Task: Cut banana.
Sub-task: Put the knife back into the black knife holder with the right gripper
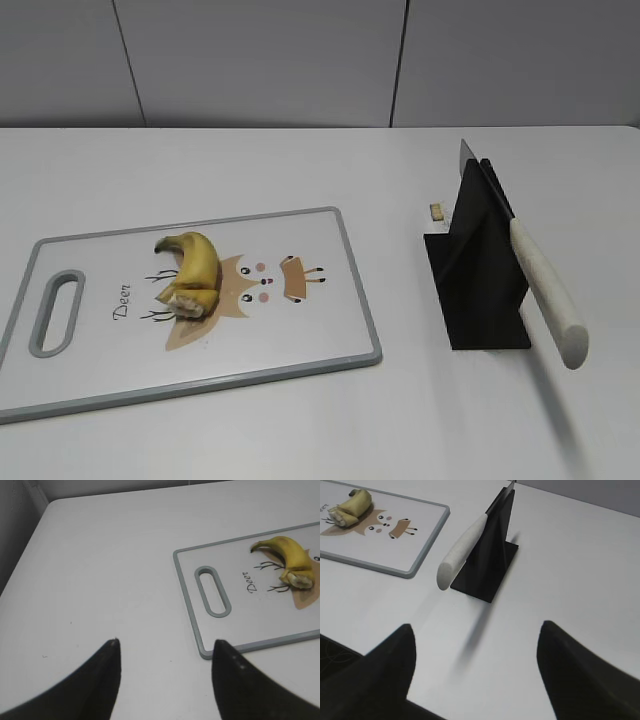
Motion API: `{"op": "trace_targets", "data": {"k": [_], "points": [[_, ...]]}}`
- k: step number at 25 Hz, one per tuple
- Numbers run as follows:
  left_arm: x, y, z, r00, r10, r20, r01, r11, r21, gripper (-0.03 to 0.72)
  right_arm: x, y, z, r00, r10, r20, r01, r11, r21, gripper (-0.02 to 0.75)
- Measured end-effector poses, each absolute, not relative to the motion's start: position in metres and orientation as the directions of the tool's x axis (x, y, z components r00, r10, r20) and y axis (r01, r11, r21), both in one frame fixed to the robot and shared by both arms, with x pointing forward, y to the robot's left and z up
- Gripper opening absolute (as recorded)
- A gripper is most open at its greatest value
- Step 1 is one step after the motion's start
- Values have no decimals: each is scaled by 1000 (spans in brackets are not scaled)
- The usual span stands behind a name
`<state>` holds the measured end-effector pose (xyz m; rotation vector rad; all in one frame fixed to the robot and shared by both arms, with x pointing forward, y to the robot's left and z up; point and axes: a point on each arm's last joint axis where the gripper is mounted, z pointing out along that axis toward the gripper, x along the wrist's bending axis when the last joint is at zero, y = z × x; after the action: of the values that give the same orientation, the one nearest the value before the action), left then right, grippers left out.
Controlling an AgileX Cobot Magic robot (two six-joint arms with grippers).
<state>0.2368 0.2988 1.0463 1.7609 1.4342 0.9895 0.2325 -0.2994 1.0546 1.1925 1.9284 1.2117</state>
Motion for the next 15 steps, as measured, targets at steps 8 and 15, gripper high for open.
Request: {"op": "trace_targets", "data": {"k": [8,15], "points": [[237,299,1046,114,982,150,490,-187,852,553,232,-299,1055,-358,934,-3,402,157,902,582],[237,299,1046,114,982,150,490,-187,852,549,233,-298,1055,-180,984,-2,424,79,902,561]]}}
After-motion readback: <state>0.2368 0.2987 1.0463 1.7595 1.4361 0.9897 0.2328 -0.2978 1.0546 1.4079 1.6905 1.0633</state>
